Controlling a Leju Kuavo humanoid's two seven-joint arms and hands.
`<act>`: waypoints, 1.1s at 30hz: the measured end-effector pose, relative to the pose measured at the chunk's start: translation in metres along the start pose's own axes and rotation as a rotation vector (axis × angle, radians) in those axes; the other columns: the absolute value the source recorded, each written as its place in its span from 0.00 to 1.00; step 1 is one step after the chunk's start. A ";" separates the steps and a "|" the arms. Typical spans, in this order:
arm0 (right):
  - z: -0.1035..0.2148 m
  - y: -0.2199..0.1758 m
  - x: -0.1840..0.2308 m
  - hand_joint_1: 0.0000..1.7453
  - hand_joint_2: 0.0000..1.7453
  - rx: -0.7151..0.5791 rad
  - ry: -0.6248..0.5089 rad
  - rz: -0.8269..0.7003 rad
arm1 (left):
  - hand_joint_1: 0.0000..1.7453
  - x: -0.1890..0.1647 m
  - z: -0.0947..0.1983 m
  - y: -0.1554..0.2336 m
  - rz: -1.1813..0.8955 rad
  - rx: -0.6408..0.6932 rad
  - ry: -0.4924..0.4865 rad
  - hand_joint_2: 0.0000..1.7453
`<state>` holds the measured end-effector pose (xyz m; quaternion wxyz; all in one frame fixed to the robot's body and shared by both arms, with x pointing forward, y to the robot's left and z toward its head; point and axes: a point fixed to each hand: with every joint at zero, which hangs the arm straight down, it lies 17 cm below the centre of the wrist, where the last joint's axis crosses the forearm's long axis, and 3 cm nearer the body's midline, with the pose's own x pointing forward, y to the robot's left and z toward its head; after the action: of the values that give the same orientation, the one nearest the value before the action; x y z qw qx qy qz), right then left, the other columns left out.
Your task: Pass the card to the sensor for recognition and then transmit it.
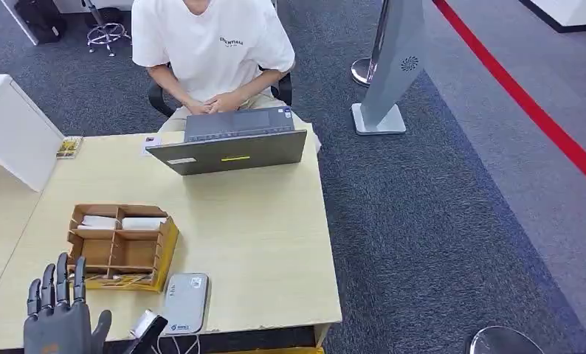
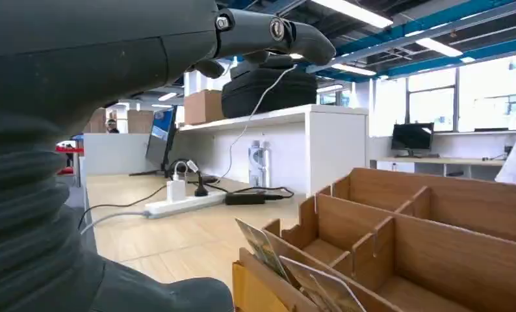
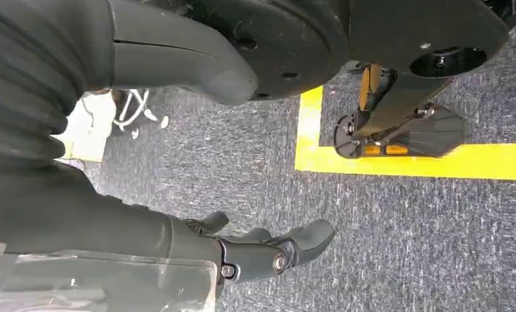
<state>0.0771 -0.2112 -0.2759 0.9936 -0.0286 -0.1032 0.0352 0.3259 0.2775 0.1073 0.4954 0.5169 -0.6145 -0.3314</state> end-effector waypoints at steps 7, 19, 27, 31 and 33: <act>0.000 0.001 0.001 0.00 1.00 0.003 -0.006 0.031 | 0.00 -0.005 -0.008 -0.015 -0.006 -0.011 0.020 1.00; 0.000 0.002 0.005 0.00 1.00 0.010 -0.014 0.066 | 0.00 0.000 -0.022 -0.032 -0.002 -0.018 0.017 1.00; 0.000 0.004 0.005 0.00 1.00 0.017 -0.016 0.084 | 0.00 -0.001 -0.027 -0.039 -0.004 -0.029 0.022 1.00; 0.000 0.004 0.006 0.00 1.00 0.020 -0.019 0.096 | 0.00 -0.004 -0.033 -0.043 -0.010 -0.032 0.027 1.00; 0.000 0.004 0.006 0.00 1.00 0.020 -0.019 0.098 | 0.00 -0.005 -0.034 -0.044 -0.012 -0.033 0.029 1.00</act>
<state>0.0824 -0.2068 -0.2748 0.9899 -0.0234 -0.1106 0.0851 0.3717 0.2752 0.0752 0.5107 0.5170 -0.5986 -0.3372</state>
